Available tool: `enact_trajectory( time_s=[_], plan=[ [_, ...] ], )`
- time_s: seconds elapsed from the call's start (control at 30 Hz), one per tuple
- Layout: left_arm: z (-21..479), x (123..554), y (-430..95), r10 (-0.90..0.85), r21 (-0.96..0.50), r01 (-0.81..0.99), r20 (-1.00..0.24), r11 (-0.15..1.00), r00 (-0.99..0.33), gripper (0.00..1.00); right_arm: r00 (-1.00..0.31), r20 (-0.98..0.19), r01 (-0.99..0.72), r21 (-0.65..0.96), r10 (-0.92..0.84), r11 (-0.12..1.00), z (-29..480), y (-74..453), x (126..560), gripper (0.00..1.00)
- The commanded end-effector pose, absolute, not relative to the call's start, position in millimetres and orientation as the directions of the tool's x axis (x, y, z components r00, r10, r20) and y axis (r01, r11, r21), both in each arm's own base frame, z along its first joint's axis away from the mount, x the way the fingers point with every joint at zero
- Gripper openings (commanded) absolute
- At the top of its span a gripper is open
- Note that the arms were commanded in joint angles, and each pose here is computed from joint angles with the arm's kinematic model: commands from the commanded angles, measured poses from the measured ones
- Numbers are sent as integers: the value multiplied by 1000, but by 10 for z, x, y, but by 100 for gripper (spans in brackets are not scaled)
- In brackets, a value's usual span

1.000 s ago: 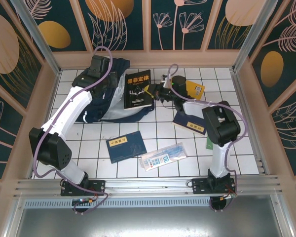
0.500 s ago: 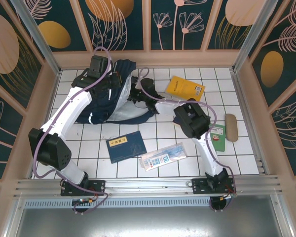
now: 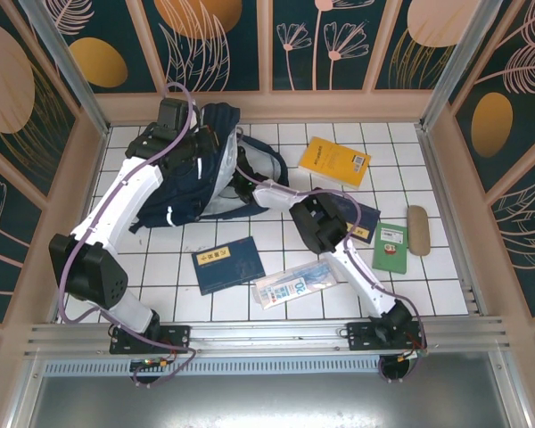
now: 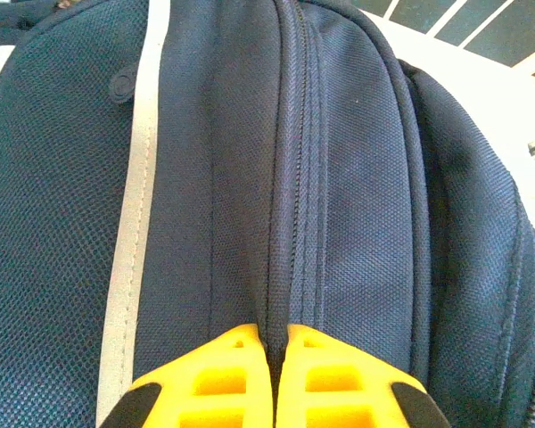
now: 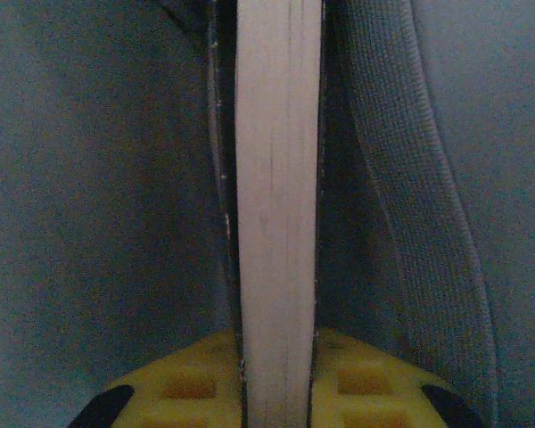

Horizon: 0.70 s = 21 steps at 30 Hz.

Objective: Pack the student bag
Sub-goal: Place the book in the student bag.

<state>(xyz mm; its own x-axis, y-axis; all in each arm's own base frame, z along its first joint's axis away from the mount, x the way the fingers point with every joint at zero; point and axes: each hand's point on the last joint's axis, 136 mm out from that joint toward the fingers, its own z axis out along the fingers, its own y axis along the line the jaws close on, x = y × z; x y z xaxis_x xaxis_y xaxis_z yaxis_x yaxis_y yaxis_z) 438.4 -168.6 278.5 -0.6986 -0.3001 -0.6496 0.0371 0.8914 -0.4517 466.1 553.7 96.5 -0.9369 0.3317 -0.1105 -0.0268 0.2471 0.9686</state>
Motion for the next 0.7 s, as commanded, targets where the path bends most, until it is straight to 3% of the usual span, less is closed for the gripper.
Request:
enact_trajectory(
  time_s=[0.0,0.13,0.27,0.5,0.67],
  plan=[
    [3601,4394,-1810,-381,-543,169,-747,822,-545,0,-944,-158,-95,971,289,220,1298,5589,4608,41],
    [3522,4390,-1767,-368,-521,153,-753,839,-545,0,-936,-199,-125,959,289,255,1422,5347,4591,62],
    [3447,4396,-1736,-352,-499,142,-759,855,-547,0,-916,-247,-157,946,317,283,1618,5006,4595,70],
    [3325,4458,-1783,-333,-491,147,-752,859,-568,0,-896,-259,-144,938,360,316,1784,4369,4563,74],
    [3240,4524,-1880,-314,-498,173,-742,850,-593,0,-868,-311,-140,901,386,411,1797,3790,4458,73]
  ],
)
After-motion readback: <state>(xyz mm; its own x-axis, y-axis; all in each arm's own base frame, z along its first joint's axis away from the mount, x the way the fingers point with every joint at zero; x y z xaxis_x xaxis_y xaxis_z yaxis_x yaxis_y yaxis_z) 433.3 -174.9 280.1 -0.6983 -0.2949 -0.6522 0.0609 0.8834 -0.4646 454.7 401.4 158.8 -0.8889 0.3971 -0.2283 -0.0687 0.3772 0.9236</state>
